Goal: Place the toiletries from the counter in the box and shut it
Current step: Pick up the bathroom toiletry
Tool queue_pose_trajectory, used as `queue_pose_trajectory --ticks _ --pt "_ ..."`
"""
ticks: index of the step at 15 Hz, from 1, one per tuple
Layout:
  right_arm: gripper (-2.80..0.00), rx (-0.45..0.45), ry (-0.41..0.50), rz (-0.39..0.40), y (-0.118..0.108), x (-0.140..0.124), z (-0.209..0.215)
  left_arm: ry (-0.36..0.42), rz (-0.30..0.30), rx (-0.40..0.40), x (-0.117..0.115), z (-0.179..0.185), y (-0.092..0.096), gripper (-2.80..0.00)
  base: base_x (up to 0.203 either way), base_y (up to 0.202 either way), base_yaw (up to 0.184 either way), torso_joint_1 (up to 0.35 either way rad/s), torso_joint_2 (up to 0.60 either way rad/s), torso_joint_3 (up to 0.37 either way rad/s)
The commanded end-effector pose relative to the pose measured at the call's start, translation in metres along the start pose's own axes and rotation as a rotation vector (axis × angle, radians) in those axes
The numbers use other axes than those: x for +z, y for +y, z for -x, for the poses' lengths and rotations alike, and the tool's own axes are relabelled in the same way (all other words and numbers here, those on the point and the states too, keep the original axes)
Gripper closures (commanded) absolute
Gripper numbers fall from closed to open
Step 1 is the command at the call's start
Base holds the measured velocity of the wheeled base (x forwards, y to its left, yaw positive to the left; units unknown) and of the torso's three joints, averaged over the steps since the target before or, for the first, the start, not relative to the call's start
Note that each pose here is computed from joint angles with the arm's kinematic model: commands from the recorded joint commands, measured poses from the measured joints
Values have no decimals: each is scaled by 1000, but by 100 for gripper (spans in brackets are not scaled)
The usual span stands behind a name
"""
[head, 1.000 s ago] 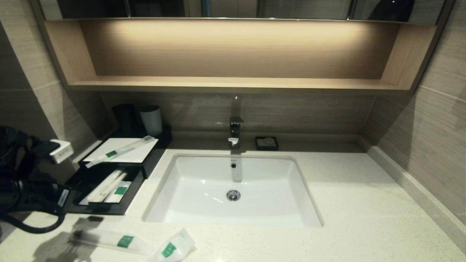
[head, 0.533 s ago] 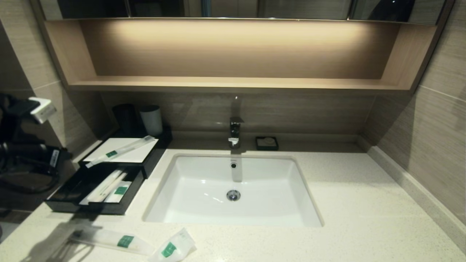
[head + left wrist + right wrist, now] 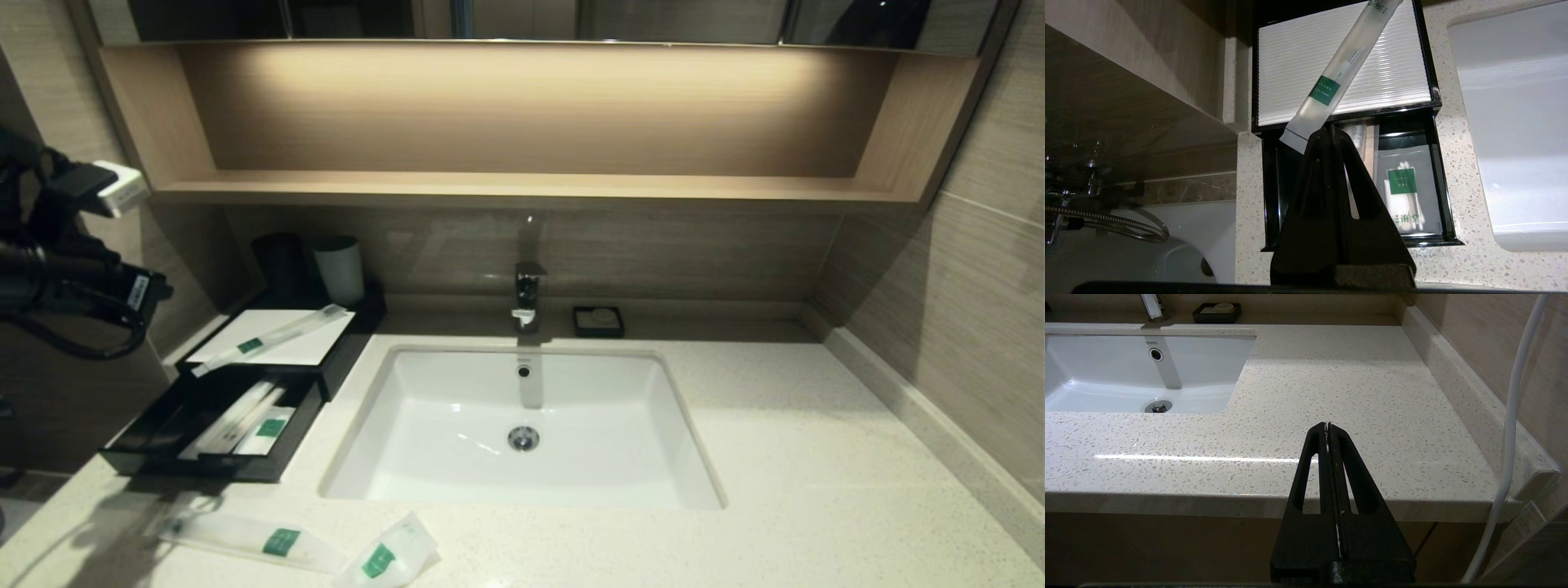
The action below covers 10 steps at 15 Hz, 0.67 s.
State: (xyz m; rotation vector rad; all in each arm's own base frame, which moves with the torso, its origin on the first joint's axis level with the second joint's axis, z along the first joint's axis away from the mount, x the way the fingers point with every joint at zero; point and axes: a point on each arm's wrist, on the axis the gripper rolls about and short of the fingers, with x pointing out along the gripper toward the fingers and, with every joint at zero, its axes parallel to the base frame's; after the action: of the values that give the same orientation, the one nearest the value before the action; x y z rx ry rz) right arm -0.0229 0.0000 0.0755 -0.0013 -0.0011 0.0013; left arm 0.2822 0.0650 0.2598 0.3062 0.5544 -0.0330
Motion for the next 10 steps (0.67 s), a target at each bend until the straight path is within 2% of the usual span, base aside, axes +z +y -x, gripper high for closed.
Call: queue_pose_trajectory --ticks 1,5,10 --pt "0 0 3 0 0 0 0 32 -15 -16 -3 -20 3 0 0 0 0 0 0 0" --pt "0 0 1 0 0 0 0 41 -50 -14 0 -39 12 0 0 0 0 0 0 0" --pt "0 0 3 0 0 0 0 89 -64 -26 -7 -76 25 0 0 0 0 0 0 0"
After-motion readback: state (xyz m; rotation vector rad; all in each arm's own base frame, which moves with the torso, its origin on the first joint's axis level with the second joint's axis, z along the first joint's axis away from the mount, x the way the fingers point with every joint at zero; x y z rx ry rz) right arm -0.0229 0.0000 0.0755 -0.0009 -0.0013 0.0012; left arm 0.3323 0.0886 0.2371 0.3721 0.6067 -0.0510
